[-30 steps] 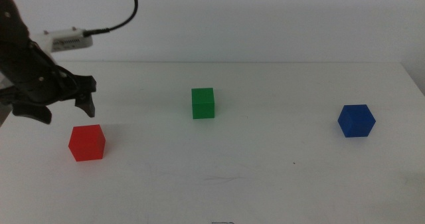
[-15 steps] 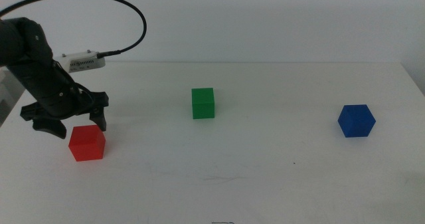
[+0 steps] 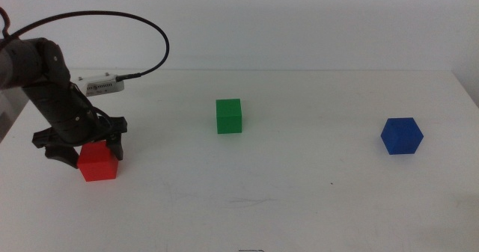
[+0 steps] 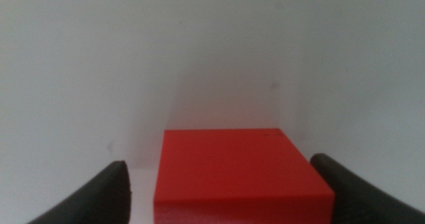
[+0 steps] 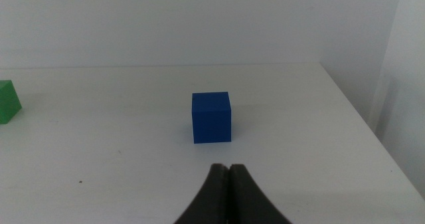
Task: Stack red cubes first, then green, then blue cubes in a specific spot.
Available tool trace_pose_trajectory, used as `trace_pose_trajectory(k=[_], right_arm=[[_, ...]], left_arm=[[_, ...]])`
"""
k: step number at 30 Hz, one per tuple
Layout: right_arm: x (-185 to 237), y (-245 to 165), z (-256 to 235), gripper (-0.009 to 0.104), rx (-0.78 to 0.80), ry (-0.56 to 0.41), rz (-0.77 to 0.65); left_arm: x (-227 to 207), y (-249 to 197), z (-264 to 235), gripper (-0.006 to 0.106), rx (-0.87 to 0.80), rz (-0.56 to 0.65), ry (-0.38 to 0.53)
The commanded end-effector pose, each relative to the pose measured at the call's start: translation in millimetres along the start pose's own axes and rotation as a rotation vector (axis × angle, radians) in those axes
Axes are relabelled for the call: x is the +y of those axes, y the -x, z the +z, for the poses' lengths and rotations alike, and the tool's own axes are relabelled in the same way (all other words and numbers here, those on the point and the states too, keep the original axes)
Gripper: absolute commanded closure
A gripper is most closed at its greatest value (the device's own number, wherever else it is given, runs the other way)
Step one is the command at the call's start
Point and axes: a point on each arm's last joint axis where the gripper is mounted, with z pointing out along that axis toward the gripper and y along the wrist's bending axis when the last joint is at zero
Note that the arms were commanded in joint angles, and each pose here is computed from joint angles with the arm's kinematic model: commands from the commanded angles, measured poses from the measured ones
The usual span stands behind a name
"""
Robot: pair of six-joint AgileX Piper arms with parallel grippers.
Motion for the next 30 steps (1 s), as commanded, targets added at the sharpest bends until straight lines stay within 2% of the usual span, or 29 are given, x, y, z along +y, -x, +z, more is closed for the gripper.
trace_pose_trajectory(k=[1,11,15,20,22,30], right_arm=[[0.6,13.5,-3.0,0.096,-0.108,0.004,-0.017],[0.6,13.5,-3.0,0.096,-0.108,0.004,-0.017],[0.6,13.5,-3.0,0.096,-0.108,0.004,-0.017],[0.6,13.5,-3.0,0.096,-0.108,0.004,-0.017],[0.6,13.5,-3.0,0.096,-0.108,0.004,-0.017],[0.6,13.5,-3.0,0.096,-0.108,0.004,-0.017]], left_arm=[[-6.1,5.2,-22.1,0.018,-0.062,-0.006,-0.025],[-9.0,4.1,-23.9,0.081,-0.027,-0.012,-0.057],[-20.8,1.2,-48.3,0.100,0.005,0.001,-0.052],[-76.1,-13.2,-74.8,0.102,0.008,0.042,0.074],[-105.6,-21.6,-80.1,0.102,-0.003,0.083,0.095],[-199.8,-53.6,-80.3,0.102,-0.055,0.179,0.028]])
